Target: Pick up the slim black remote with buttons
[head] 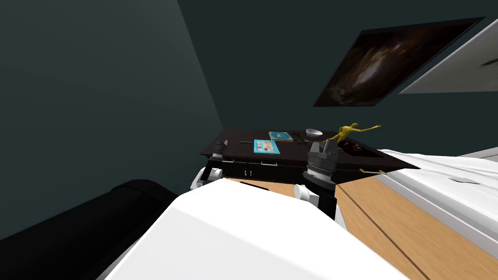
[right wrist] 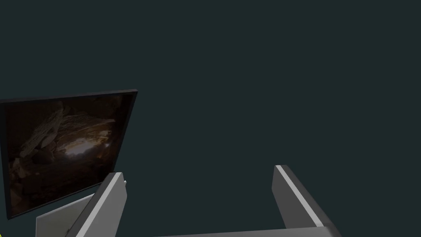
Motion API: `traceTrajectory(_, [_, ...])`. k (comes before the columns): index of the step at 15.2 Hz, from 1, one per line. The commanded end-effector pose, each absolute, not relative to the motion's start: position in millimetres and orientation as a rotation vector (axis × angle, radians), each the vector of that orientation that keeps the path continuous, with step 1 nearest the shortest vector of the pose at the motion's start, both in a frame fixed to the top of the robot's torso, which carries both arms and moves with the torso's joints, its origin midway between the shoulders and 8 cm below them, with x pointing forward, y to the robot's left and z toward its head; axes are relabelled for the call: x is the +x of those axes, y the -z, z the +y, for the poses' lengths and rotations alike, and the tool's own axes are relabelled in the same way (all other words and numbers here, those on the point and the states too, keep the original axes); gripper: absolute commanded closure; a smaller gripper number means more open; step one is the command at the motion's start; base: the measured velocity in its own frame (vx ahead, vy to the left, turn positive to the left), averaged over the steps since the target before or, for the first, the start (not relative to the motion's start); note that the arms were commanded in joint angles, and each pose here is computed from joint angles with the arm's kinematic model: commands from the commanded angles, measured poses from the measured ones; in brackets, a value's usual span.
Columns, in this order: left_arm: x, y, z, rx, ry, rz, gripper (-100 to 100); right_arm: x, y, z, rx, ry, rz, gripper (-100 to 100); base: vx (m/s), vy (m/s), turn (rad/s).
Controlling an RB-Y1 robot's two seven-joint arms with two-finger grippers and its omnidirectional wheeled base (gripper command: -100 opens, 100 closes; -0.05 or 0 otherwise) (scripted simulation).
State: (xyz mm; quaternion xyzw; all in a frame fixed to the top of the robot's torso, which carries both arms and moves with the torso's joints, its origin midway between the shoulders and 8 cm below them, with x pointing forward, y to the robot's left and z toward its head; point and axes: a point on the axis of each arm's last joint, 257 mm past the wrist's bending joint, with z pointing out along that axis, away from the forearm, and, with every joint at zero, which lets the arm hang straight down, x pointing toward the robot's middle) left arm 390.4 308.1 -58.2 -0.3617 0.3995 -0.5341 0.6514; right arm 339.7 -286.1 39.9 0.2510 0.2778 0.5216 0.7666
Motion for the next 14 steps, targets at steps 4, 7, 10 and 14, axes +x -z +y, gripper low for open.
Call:
traceTrajectory(4, [405.6, 90.2, 335.7, -0.904, 1.159, 1.007, -100, 339.8, -39.9, -286.1, 0.545, -1.133, 0.603, 0, -0.028, 0.018, -0.194])
traceTrajectory(7, [411.9, 104.6, 350.5, -0.947, 1.130, 1.047, -100, 339.7, -39.9, -286.1, 0.545, -1.133, 0.603, 0, -0.031, 0.015, -0.150])
traceTrajectory(10, [417.5, 119.3, 367.2, -0.995, 1.097, 1.084, -100, 339.7, -39.9, -286.1, 0.545, -1.133, 0.603, 0, -0.024, 0.008, -0.142])
traceTrajectory(14, [426.0, 143.6, 405.0, -1.090, 1.031, 1.137, -100, 339.7, -39.9, -286.2, 0.545, -1.133, 0.603, 0, -0.026, 0.011, -0.175])
